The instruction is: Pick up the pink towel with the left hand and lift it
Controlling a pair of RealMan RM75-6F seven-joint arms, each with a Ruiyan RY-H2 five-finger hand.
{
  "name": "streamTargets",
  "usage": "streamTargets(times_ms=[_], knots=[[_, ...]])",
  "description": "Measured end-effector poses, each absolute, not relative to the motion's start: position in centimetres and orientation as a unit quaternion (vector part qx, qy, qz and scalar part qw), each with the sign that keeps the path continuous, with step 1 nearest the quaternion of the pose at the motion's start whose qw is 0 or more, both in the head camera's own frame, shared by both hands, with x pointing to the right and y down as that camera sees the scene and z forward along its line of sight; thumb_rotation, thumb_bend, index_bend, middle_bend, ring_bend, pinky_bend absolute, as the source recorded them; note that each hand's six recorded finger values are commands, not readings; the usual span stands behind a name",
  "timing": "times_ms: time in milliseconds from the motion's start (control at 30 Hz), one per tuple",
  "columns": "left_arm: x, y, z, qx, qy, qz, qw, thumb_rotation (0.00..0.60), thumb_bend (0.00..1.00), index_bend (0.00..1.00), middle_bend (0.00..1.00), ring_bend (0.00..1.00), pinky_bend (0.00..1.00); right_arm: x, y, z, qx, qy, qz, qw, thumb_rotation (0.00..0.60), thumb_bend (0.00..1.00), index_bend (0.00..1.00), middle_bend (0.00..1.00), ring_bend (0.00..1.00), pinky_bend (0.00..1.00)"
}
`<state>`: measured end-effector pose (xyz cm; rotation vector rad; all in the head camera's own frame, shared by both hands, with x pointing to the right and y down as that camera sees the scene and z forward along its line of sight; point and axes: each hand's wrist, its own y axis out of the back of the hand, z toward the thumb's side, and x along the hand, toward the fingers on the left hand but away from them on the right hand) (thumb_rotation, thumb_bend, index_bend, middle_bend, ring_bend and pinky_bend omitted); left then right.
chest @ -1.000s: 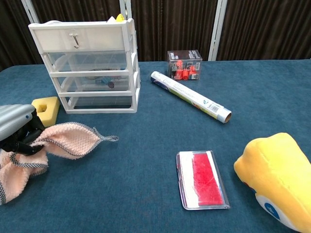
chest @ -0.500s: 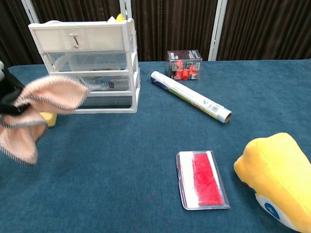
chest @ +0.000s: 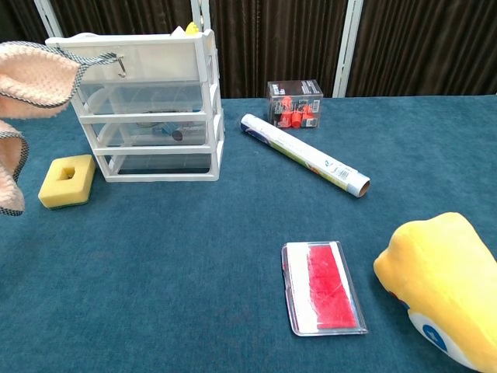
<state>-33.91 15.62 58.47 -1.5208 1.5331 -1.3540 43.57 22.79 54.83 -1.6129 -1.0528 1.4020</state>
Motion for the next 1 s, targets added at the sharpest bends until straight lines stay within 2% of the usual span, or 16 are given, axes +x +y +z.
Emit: streamTargets(times_ms=[267,1000], knots=[[-35.0,15.4,58.9,-0.562,0.582,-0.515,0.282,0.600,0.75,0.96,0.87,0.78,0.70,43.5,22.8,54.8,-0.629,-0.410,0.546,0.371,0.600,0.01,0.02,0.00,0.00,0.00],[-33.7,15.2,61.0,-0.568,0.581,-0.518,0.266,0.600,0.75,0.97,0.87,0.78,0.70,43.6,22.8,54.8,-0.629,-0.410,0.545,0.373,0.600,0.01,0.02,0.00,0.00,0.00]])
